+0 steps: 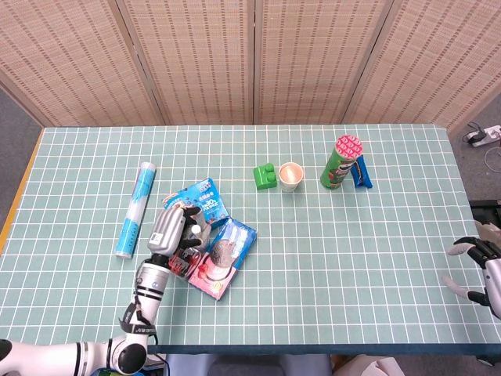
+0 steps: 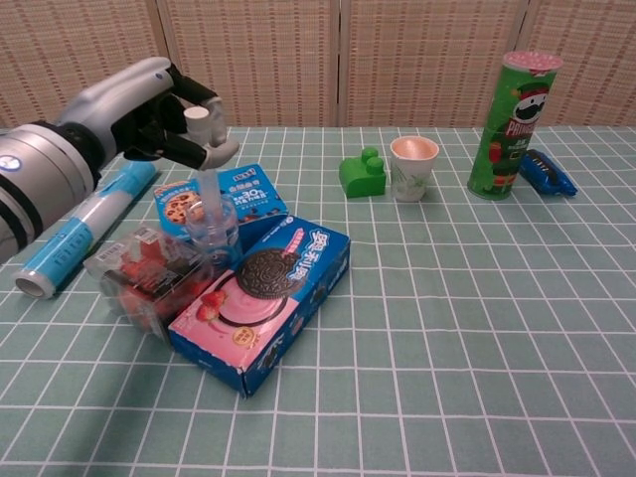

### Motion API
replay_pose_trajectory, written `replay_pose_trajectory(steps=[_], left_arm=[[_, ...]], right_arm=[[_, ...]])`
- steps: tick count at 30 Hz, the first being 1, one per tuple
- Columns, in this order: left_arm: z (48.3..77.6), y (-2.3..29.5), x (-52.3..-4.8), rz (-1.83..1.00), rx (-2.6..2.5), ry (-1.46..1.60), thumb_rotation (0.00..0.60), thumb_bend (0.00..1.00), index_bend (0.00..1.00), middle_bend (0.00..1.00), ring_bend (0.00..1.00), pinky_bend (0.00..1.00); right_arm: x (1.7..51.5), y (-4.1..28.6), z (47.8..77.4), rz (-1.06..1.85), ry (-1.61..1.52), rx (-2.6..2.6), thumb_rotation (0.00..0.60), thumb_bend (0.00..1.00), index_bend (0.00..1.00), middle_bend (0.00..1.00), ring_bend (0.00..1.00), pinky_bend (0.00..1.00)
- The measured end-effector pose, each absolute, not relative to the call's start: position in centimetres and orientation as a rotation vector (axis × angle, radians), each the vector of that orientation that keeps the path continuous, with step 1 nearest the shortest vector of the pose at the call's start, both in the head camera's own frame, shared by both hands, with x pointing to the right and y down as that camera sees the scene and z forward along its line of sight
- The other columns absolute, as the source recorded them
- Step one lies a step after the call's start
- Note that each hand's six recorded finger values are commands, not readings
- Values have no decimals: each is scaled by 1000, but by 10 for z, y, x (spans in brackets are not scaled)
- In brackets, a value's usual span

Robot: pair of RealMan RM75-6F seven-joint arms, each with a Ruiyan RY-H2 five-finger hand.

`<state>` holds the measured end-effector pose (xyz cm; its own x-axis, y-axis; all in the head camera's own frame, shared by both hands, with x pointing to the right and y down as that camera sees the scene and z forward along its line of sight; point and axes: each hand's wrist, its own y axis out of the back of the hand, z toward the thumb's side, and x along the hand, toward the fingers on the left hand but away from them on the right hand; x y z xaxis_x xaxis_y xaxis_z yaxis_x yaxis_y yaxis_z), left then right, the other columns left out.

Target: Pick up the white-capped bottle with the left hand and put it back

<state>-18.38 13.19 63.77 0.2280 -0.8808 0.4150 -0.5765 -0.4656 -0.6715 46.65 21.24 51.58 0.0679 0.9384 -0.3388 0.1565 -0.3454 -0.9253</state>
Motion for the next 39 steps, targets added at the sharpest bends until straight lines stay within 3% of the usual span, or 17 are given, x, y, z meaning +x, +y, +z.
replay_pose_trajectory(steps=[5,11,15,27,39], left_arm=[[640,134,-183,-1104,-2137,1338,600,395,722,1000,939,1000],[645,137,-184,-1114,-2154,1316,600,381,483,1000,933,1000],[646,138,-187,-1110,-2161,1317,600,286,394,1000,931,1000],[643,142,-202,-1135,-2181,1299,600,76,350,1000,920,1000],[630,147,-231,-1188,-2153,1284,600,60,328,1000,915,1000]], right_arm=[[467,212,516,1349,-1115,-1613,600,98,437,372,345,585],[466,212,517,1352,-1113,-1614,600,99,437,372,345,585],[466,212,517,1353,-1112,-1614,600,99,437,372,345,585],[465,212,518,1357,-1107,-1612,600,99,437,372,345,585],[463,212,522,1370,-1092,-1610,600,99,437,372,345,585]])
